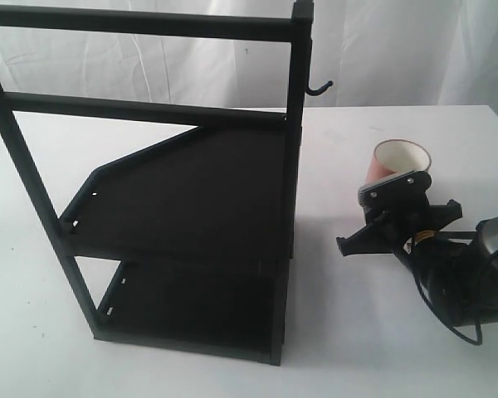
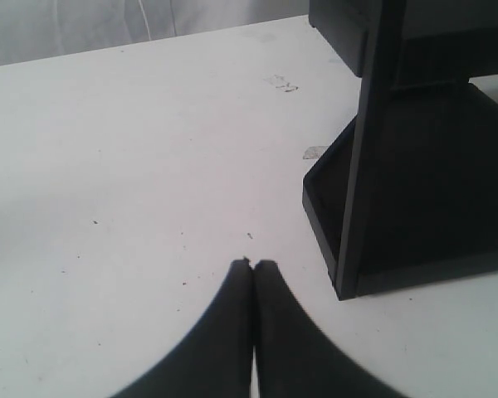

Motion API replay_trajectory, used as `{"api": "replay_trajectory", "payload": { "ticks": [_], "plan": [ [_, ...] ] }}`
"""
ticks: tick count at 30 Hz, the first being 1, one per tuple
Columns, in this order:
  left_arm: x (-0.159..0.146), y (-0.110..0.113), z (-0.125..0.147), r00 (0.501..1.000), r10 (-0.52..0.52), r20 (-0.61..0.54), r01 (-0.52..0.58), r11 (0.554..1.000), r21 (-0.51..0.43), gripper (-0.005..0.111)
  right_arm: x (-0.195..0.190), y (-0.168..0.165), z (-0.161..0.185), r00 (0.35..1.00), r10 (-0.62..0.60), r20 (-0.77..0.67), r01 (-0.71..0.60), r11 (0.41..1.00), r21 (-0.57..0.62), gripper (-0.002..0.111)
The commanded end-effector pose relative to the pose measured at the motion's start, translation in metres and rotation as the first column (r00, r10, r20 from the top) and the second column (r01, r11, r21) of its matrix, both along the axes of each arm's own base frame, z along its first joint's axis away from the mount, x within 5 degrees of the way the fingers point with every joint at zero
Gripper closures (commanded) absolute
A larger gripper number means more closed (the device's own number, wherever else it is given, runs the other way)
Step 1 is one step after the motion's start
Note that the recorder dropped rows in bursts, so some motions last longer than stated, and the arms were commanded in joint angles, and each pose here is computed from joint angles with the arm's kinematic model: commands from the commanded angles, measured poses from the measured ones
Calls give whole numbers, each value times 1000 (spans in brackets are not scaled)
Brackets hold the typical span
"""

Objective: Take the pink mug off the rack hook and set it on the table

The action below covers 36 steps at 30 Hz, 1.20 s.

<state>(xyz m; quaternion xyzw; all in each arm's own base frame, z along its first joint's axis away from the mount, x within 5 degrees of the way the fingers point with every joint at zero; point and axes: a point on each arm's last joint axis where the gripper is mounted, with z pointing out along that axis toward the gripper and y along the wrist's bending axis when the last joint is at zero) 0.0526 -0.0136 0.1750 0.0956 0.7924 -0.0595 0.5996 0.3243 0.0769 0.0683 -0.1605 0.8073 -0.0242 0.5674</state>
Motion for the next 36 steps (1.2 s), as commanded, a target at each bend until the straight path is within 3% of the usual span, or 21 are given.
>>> {"api": "replay_trajectory", "payload": {
  "ticks": [1,4,11,31,36],
  "plan": [
    [0,0,-1,1000,5,0,-5,1000,-8,107,-5,-3,-7,996,-36,-79,38,999,33,76],
    [0,0,-1,1000,5,0,-5,1000,-8,107,-5,-3,-7,996,-36,-80,39,999,35,76],
    [0,0,-1,1000,5,0,-5,1000,-8,107,-4,-3,-2,998,-37,-47,39,998,40,62],
    [0,0,-1,1000,5,0,-5,1000,-8,107,-41,-16,10,995,-95,-10,95,990,107,62],
    [0,0,-1,1000,5,0,-5,1000,-8,107,-55,-20,23,992,-127,13,122,973,197,62]
  ]
}}
